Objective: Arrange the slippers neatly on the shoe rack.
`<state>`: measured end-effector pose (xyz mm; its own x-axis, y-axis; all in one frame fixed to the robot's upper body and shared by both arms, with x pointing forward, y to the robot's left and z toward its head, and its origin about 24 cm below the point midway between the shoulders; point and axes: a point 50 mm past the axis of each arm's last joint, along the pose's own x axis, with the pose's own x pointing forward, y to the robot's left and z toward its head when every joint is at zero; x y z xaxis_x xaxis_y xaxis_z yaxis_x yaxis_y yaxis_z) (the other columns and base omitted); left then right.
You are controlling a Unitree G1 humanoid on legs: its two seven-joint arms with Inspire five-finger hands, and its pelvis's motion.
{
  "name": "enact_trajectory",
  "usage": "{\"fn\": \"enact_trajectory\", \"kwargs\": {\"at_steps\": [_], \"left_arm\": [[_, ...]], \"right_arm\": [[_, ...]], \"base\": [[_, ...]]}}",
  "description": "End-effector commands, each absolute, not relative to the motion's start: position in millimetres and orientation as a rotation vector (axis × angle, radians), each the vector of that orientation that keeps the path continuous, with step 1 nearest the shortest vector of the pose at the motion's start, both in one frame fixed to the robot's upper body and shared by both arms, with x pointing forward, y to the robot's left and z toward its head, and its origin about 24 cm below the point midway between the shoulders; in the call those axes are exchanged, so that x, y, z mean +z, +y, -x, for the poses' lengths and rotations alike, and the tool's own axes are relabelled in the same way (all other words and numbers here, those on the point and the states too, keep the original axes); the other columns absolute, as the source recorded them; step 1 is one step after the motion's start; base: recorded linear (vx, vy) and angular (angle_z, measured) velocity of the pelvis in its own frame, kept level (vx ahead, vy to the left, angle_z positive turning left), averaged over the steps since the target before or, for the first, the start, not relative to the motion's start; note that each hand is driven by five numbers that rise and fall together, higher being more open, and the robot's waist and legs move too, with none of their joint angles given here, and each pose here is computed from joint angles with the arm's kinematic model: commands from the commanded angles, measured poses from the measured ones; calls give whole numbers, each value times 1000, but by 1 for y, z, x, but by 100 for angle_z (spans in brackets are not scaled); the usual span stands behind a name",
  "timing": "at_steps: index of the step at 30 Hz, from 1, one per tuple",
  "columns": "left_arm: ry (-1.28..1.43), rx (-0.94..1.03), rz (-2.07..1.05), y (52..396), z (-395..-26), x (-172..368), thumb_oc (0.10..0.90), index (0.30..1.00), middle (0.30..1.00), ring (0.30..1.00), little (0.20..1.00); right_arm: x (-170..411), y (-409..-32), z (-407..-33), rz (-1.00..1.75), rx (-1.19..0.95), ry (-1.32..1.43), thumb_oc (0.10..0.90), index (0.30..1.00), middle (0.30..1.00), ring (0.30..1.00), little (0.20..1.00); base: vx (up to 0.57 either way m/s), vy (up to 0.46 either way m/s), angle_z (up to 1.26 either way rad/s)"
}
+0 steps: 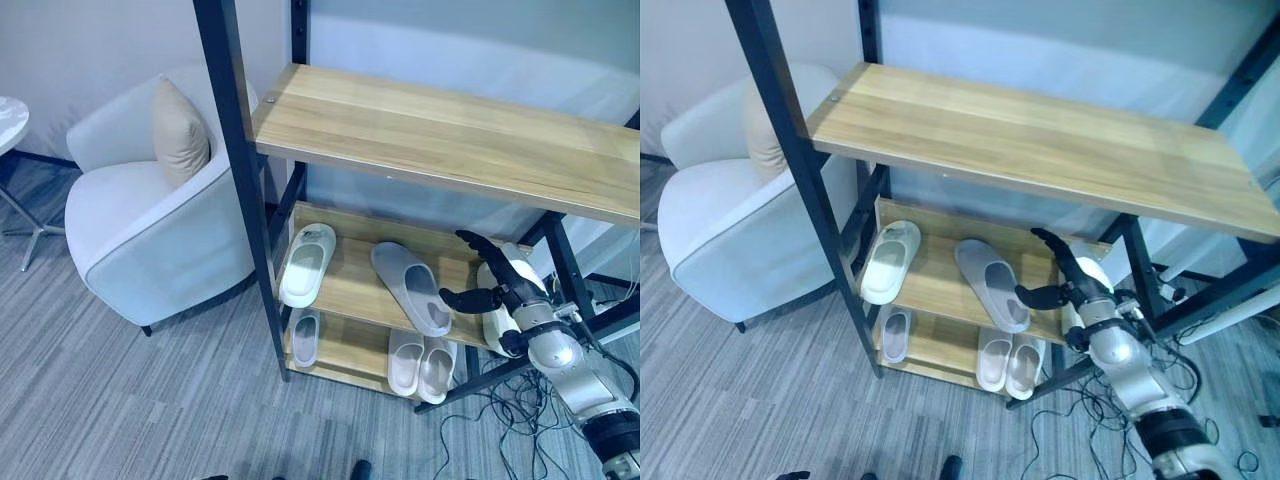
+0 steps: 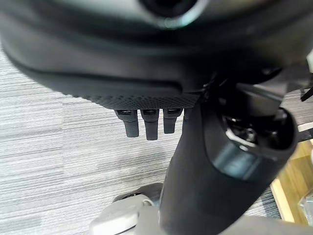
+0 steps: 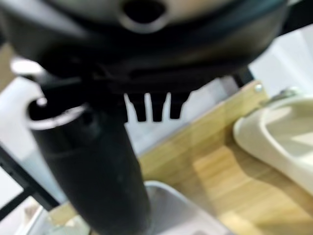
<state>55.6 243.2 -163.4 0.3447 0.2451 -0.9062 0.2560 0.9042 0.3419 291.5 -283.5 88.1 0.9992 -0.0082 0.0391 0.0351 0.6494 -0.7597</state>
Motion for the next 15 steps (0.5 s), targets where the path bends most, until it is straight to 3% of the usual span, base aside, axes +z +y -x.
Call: {"fn": "enact_trajectory", "kwargs": {"at_steps": [1,15], "left_arm": [[1243,-128,-471,224,-55,-169,800,900,900,900,900],[1201,-124,-485,223,-69,-167,800,900,900,900,900]], "right_arm": [[141,-279,-314,871,-129,-262,800,900,900,900,900],[141,-289,-342,877,-235,-179,800,900,900,900,900]], "base": [[-16,4,7],[-30,6,11]]}}
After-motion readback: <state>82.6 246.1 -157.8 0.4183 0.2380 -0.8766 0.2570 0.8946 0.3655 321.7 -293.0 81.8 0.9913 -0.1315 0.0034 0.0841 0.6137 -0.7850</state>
